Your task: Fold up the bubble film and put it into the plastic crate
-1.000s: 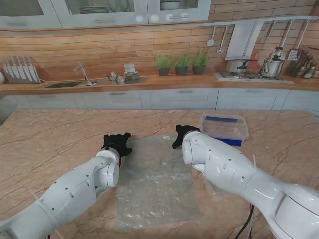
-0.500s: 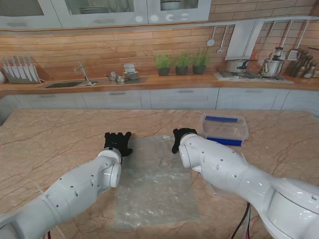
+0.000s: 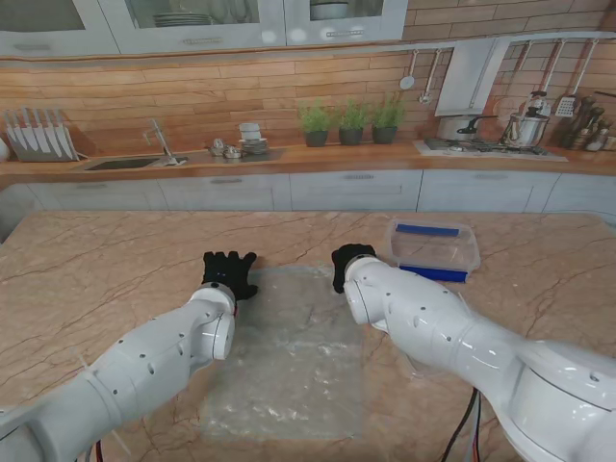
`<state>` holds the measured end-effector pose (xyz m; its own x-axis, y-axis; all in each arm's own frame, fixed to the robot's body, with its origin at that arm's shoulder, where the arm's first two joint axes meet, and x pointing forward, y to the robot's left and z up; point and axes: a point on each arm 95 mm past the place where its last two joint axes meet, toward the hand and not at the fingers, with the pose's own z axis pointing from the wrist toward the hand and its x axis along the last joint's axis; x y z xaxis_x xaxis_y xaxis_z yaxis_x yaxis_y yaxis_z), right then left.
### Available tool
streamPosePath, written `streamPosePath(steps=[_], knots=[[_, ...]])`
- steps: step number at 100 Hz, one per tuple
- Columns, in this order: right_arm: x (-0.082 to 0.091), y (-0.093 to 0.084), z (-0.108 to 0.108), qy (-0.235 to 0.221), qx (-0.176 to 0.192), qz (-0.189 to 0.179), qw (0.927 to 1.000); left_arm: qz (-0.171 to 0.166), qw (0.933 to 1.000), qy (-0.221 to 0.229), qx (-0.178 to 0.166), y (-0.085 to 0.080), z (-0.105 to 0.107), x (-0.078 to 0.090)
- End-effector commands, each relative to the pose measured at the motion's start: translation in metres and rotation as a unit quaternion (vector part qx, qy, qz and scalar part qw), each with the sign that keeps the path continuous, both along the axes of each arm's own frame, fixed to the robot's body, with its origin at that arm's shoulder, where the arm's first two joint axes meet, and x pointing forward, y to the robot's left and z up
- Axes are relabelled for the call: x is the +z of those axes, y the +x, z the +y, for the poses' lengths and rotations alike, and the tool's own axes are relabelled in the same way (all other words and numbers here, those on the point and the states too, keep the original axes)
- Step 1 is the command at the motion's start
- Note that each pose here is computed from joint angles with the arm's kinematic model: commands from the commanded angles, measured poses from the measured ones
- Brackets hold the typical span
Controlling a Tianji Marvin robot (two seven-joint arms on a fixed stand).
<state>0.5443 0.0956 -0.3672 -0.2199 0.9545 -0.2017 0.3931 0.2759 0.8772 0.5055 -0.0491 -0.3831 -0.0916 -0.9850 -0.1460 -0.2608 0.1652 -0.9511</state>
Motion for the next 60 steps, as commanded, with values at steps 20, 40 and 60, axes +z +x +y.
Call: streamPosePath(steps=[20, 40, 60], knots=[[-0.020, -0.012, -0.002, 0.004, 0.003, 0.030, 0.9995, 0.089, 0.9954, 0.032, 0.012, -0.003, -0.004, -0.019], [-0.020, -0.011, -0.001, 0.014, 0.006, 0.028, 0.9995, 0.108, 0.9932, 0.042, 0.004, -0.003, -0.004, -0.026], [-0.019, -0.011, 0.000, 0.020, 0.007, 0.027, 0.9994, 0.130, 0.9910, 0.025, -0.022, -0.007, -0.003, -0.028]])
